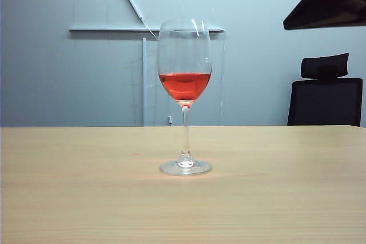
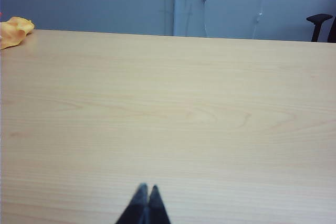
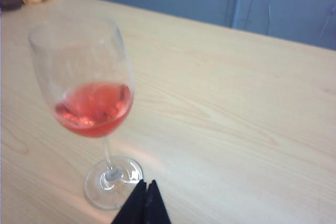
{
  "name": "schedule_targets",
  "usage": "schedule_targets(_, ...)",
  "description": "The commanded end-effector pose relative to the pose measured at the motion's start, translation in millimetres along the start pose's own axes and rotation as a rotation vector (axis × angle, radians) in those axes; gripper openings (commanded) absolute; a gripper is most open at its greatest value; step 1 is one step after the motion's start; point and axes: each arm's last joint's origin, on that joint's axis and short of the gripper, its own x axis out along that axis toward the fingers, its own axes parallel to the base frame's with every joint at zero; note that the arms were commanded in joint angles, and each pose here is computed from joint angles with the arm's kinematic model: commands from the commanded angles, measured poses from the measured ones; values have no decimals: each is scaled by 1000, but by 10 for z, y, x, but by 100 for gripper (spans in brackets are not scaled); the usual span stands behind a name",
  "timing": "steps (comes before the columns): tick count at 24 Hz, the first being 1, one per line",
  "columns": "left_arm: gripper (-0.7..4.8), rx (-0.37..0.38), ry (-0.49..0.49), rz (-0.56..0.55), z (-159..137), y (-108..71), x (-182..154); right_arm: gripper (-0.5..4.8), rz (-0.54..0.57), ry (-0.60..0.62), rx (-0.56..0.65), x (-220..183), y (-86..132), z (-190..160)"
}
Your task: Gently pick up the goblet, rotate it counterclockwise for two full turns (viewing from above), and then place it back on the table.
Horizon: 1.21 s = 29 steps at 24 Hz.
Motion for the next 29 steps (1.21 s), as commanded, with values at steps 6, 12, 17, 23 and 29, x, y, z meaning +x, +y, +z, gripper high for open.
schedule_targets(6, -5, 1, -16, -4, 26, -2, -3, -5, -15, -18, 4, -1, -4, 24)
schedule_targets(12, -5, 1, -16, -4, 26, -2, -3, -5, -15, -17, 4, -1, -4, 24)
schedule_targets(17, -5, 1, -16, -4, 26, -2, -3, -5, -34, -48, 13, -78, -46, 62)
schedule_targets(23, -5, 1, -16, -4, 26, -2, -3, -6, -99, -140, 43, -299, -314, 8)
schedule_targets(29, -5, 1, -16, -4, 26, -2, -3, -6, -195, -264, 82, -454, -581, -368)
